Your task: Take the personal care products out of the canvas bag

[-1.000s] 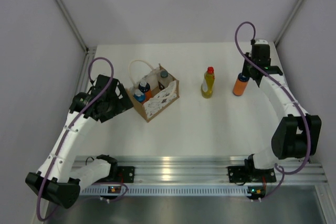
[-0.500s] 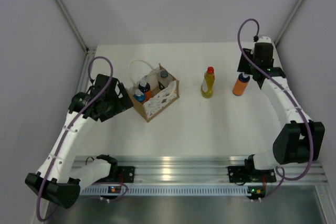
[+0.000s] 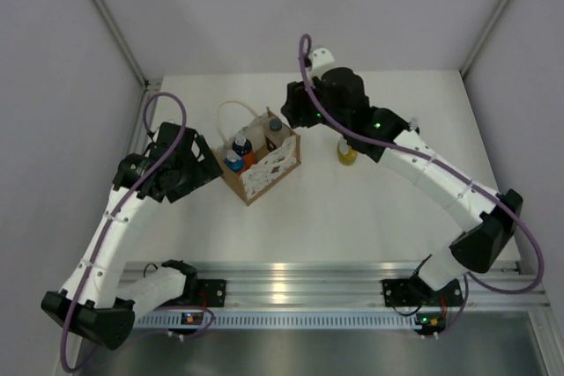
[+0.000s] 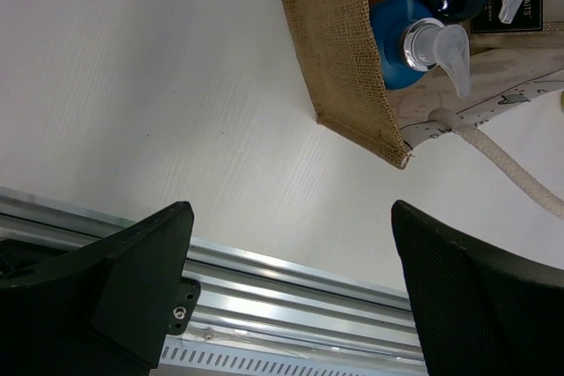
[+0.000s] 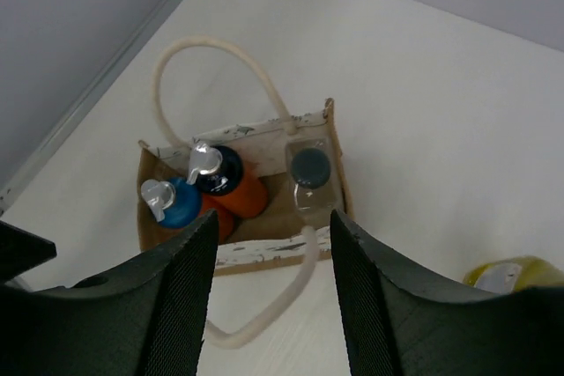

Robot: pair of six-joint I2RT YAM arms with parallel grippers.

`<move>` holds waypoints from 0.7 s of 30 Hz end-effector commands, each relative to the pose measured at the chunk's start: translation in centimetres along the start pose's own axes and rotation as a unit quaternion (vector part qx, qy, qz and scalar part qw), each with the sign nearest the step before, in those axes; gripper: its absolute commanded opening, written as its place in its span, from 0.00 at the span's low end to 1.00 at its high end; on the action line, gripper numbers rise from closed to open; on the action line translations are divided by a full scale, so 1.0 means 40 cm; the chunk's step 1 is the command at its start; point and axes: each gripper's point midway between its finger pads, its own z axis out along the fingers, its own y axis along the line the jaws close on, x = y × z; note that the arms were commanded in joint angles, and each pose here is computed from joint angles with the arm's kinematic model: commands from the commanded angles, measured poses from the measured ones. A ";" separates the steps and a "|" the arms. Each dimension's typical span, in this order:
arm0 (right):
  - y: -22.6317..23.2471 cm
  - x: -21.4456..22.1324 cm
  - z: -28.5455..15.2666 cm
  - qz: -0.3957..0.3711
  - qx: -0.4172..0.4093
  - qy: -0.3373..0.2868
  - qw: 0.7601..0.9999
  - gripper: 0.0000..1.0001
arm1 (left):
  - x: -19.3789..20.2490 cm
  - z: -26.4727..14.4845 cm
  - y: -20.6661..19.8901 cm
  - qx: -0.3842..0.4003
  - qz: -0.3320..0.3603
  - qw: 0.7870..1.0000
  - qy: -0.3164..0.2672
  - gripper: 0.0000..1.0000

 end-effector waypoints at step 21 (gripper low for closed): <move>0.259 0.211 0.357 -0.059 -0.016 0.126 0.990 0.41 | 0.016 -0.028 0.031 0.006 0.000 1.000 -0.013 0.98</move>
